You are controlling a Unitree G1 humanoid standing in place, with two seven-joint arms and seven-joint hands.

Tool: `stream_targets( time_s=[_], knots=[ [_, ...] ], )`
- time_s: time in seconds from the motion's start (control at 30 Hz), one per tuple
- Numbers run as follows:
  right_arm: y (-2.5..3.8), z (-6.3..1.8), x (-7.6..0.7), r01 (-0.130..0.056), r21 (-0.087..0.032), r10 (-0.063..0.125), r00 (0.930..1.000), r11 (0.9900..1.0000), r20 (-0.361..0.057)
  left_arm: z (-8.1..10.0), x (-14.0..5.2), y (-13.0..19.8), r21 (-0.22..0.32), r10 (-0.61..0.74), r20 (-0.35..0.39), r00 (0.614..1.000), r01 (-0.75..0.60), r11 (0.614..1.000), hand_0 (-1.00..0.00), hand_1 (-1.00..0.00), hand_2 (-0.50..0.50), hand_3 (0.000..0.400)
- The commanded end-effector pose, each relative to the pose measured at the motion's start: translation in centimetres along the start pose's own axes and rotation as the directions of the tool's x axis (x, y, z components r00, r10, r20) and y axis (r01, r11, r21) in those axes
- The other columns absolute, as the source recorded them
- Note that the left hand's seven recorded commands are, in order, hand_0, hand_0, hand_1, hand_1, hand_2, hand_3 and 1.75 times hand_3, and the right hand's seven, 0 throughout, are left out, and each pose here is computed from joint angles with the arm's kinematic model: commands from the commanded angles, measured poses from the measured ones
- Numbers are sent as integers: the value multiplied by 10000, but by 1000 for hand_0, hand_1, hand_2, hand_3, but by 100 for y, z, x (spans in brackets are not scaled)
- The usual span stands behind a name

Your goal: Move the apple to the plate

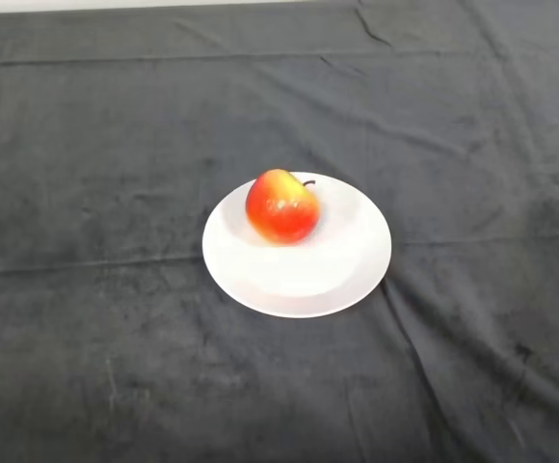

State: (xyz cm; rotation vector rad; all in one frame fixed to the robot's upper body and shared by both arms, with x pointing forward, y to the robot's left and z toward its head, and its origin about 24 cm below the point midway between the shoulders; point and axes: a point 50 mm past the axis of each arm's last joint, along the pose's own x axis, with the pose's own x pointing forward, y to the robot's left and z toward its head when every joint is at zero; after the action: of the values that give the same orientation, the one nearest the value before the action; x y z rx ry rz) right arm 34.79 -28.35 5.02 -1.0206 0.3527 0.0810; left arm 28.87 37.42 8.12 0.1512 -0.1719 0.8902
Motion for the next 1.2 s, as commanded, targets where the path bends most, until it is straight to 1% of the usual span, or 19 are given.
stream_targets(
  time_s=[0.03,0.17,0.37,0.67,0.97,1.2],
  knots=[
    [-81,-63,-17,172,-262,-177,9997,9995,-177,-37,70,348,576,922,-258,9954,-906,9942,0,0,0,0],
    [-81,-63,-17,172,-263,-177,9997,9995,-177,-107,60,483,971,1369,-682,9882,-1300,9868,0,0,0,0],
    [-80,-63,-17,172,-263,-177,9997,9995,-176,-185,40,681,1783,1922,-1065,9756,-1714,9689,0,0,0,0],
    [-80,-63,-17,172,-263,-177,9997,9995,-176,-271,-7,786,2751,2452,-1413,9591,-1998,9404,0,0,0,0],
    [-80,-63,-18,173,-262,-178,9997,9995,-175,-293,-11,764,3457,2530,-1565,9547,-1870,9195,0,0,0,0],
    [-80,-63,-18,174,-261,-178,9997,9995,-175,-293,-9,759,3750,2537,-1577,9544,-1798,9094,0,0,0,0]
  ],
)
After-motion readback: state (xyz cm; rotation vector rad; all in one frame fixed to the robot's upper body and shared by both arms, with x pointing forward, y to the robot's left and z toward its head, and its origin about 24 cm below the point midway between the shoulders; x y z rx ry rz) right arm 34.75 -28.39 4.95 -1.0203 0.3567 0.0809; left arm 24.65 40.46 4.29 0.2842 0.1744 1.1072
